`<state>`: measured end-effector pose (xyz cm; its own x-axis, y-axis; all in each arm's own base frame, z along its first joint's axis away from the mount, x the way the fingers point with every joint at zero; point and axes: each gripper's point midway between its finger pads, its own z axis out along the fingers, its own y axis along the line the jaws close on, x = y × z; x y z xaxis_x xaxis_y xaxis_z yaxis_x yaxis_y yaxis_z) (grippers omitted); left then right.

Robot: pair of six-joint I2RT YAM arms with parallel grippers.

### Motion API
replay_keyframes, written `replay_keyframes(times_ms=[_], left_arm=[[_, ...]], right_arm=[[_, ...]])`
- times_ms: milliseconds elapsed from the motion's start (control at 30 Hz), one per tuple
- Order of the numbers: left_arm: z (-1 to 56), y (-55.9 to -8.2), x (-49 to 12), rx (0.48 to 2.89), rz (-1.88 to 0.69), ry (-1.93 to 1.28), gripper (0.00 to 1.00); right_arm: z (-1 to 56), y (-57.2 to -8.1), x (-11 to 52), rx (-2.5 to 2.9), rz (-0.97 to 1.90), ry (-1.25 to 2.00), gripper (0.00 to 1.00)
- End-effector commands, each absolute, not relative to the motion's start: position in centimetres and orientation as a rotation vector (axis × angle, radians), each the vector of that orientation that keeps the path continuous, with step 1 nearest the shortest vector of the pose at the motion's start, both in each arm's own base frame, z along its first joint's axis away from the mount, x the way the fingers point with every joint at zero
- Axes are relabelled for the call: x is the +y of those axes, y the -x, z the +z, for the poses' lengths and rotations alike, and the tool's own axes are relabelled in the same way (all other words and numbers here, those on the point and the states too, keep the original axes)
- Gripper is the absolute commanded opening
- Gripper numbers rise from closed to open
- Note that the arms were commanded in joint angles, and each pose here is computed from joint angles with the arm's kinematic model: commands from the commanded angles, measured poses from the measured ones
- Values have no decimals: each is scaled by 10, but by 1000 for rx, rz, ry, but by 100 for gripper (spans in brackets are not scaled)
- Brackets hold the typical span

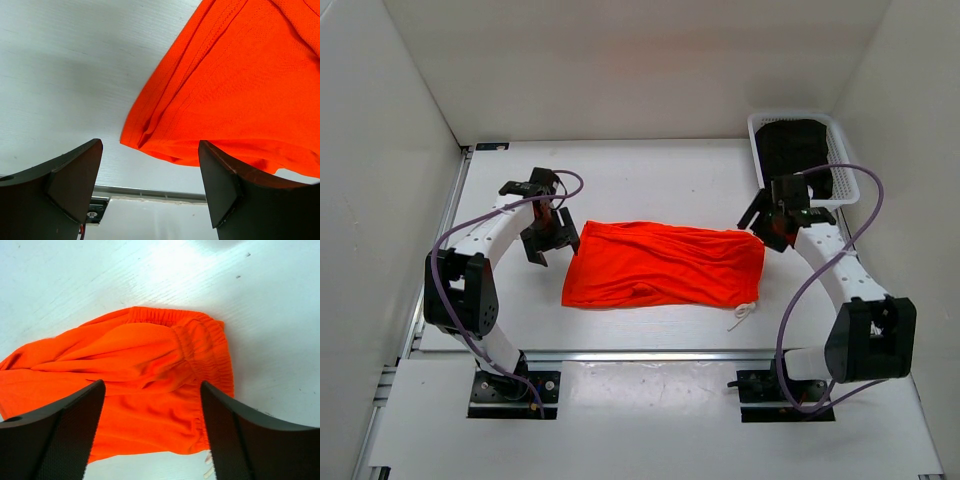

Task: Fold and stack the shorts
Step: Fold the shorts

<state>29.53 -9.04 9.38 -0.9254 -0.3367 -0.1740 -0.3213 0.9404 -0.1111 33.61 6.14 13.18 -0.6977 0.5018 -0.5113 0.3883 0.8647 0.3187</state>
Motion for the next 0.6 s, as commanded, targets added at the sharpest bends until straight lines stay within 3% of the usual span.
replay_keyframes(times_ms=[0,133,367,567], left_arm=[[100,-300,-94,2882,-148,469,88],[100,-300,-94,2882,-148,469,88],[89,-298,-93,2901,-124,501,88],[82,-297,-93,2908,-120,516,87]], right_arm=[[93,-308,48,2539,172,-673,77],[63,-287,51,2623,179,-642,82],[24,-282,55,2692,187,-621,79],[14,-305,51,2731,89,-625,63]])
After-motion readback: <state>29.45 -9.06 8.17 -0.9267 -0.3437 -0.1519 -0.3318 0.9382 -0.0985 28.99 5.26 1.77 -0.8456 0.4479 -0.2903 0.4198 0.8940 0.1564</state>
